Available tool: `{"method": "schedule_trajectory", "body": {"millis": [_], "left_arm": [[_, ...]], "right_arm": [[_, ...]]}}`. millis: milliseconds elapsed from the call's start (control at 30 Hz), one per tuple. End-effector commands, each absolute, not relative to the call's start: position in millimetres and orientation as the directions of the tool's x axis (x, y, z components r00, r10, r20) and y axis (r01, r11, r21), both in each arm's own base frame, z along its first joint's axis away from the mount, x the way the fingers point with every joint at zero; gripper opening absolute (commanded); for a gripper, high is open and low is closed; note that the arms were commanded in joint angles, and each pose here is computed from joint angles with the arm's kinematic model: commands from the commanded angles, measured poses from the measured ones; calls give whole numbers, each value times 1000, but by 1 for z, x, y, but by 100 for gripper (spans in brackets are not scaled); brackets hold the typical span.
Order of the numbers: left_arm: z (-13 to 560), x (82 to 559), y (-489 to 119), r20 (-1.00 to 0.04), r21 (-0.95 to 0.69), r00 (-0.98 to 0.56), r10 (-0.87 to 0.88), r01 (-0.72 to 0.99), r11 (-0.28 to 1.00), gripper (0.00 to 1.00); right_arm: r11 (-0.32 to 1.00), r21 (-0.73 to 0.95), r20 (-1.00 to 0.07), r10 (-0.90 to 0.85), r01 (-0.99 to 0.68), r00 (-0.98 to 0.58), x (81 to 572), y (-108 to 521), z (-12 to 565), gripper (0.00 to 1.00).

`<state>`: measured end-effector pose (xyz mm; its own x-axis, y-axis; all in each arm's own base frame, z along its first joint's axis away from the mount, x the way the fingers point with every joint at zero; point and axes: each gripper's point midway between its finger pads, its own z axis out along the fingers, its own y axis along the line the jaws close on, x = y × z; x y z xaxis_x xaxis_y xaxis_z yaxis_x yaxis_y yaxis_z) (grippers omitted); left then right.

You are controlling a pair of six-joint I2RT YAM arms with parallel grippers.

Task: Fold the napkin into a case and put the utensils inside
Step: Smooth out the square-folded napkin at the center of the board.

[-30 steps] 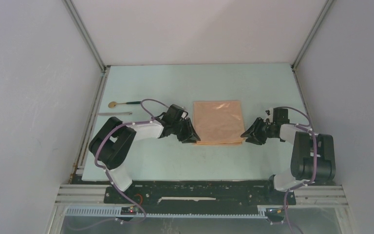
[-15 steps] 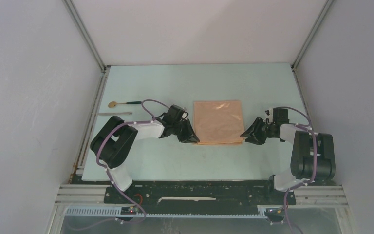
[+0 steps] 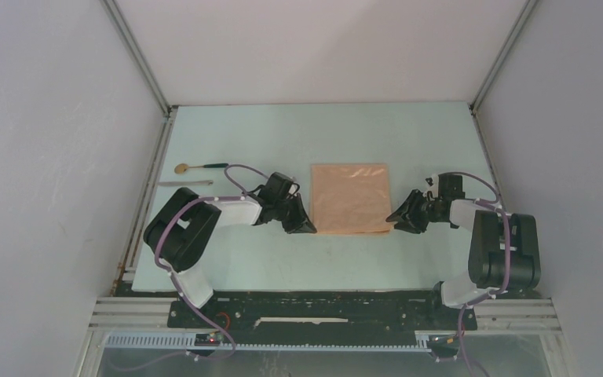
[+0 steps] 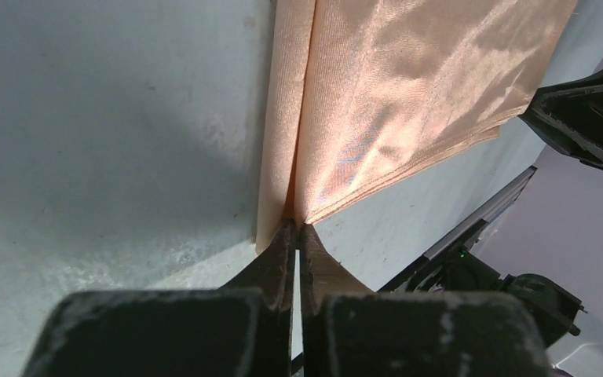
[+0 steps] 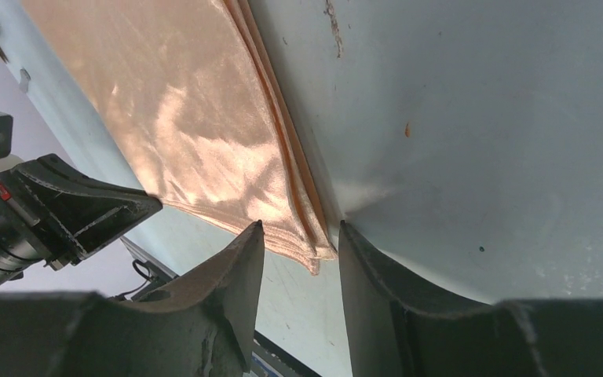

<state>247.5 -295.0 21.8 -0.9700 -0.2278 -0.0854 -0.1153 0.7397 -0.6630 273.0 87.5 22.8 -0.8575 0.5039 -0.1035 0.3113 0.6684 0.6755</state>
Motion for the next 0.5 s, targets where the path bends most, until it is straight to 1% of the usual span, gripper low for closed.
{"method": "schedule_trajectory", "body": {"millis": [0, 133, 200, 300, 400, 467], "left_arm": [[36, 250, -293, -119, -696, -967, -223, -79, 714, 0], [36, 249, -294, -103, -699, -969, -224, -89, 710, 0], [41, 253, -299, -110, -721, -968, -225, -79, 689, 0], [42, 254, -302, -111, -726, -968, -225, -76, 683, 0], [41, 253, -301, -108, -726, -969, -223, -77, 684, 0], [41, 252, -301, -108, -726, -969, -222, -76, 683, 0]], "right_arm": [[678, 669, -121, 503, 303, -856, 275, 87, 23, 48], [672, 673, -103, 497, 307, -861, 272, 90, 22, 48], [687, 661, -97, 477, 302, -874, 266, 93, 22, 50], [716, 636, -119, 460, 288, -880, 263, 95, 22, 50], [720, 628, -129, 471, 296, -873, 266, 92, 21, 43], [721, 626, -130, 474, 299, -871, 266, 91, 20, 41]]}}
